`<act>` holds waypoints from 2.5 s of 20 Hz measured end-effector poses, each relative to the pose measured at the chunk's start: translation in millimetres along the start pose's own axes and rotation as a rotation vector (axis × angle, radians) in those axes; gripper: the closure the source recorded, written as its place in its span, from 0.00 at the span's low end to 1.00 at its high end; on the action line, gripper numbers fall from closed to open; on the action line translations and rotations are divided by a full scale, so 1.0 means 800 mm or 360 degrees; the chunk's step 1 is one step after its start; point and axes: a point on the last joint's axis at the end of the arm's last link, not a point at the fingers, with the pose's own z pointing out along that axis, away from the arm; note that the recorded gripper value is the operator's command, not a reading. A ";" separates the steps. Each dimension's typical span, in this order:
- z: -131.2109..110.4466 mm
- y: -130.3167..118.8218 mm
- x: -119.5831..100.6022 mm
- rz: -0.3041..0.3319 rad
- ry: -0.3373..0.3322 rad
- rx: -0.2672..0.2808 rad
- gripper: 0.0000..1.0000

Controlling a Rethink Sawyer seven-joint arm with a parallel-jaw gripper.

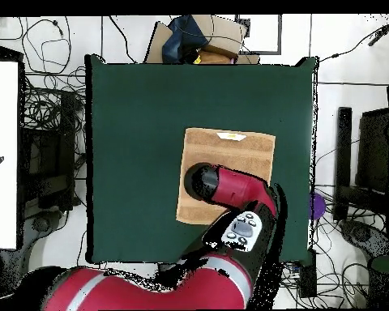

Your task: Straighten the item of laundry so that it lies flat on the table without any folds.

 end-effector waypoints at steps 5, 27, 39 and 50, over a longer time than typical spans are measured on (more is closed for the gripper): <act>-0.002 -0.047 -0.005 0.0025 -0.0025 -0.0004 0.00; 0.051 -0.031 0.029 0.0053 -0.0090 -0.0619 0.00; 0.024 0.040 0.046 -0.0232 -0.0148 -0.0597 0.00; 0.024 0.081 0.064 -0.0333 -0.0122 -0.0595 0.00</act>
